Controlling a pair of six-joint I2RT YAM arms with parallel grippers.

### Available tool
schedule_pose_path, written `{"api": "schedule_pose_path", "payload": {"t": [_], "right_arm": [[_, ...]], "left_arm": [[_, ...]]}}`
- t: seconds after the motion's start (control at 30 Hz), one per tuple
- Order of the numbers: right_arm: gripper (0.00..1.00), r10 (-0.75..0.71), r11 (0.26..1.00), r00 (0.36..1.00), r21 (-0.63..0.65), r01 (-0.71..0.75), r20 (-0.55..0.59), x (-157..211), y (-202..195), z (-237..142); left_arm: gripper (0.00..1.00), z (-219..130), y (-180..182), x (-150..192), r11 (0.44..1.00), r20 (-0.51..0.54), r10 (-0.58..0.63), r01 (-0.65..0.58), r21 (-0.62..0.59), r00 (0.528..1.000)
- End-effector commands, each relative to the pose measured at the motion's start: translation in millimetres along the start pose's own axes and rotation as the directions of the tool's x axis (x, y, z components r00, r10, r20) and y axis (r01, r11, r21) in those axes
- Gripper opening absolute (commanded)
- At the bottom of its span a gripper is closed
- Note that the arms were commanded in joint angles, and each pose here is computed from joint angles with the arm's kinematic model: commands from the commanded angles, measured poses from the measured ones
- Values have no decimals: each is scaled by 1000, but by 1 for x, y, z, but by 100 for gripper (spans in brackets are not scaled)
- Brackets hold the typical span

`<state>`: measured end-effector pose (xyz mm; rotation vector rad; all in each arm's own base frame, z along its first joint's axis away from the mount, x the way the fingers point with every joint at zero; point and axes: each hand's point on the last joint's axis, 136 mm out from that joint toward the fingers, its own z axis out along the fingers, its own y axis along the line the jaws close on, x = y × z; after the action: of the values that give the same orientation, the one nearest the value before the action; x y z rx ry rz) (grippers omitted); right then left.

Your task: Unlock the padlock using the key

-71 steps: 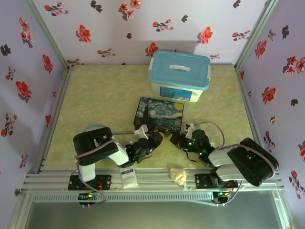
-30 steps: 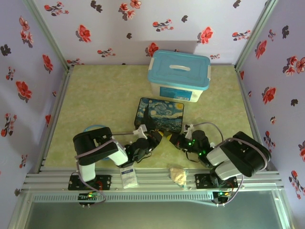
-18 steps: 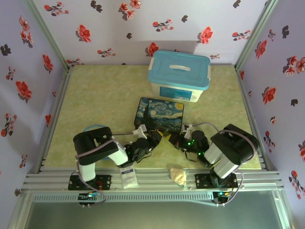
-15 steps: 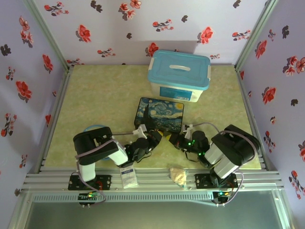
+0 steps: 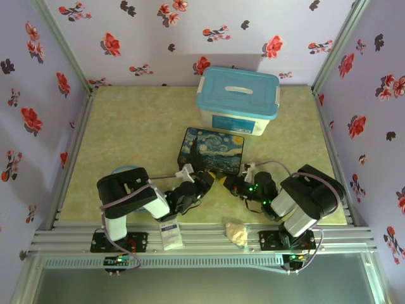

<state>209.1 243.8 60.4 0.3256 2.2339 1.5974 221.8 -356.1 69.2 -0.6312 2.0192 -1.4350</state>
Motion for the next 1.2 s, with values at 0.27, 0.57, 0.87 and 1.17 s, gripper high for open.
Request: {"api": "schedule_pose_path", "payload": {"t": [0.27,0.57,0.87,1.17], "right_arm": [[0,-48,991,994,-132,35,-100,-6,28,-3],[0,-1,990,992,-139,-16,-122,-16,24,-1],[0,-12,989,991,-146,-8,-133,-22,27,-6],[0,-13,987,991,-160,-9,-133,-28,36,-5]], "left_arm": [[0,1,-74,28,975,-171,-40,76,208,985],[0,1,-100,43,958,-262,-19,92,270,965],[0,-4,-76,54,972,-324,-5,81,221,946],[0,-9,-61,55,979,-348,25,48,198,937]]}}
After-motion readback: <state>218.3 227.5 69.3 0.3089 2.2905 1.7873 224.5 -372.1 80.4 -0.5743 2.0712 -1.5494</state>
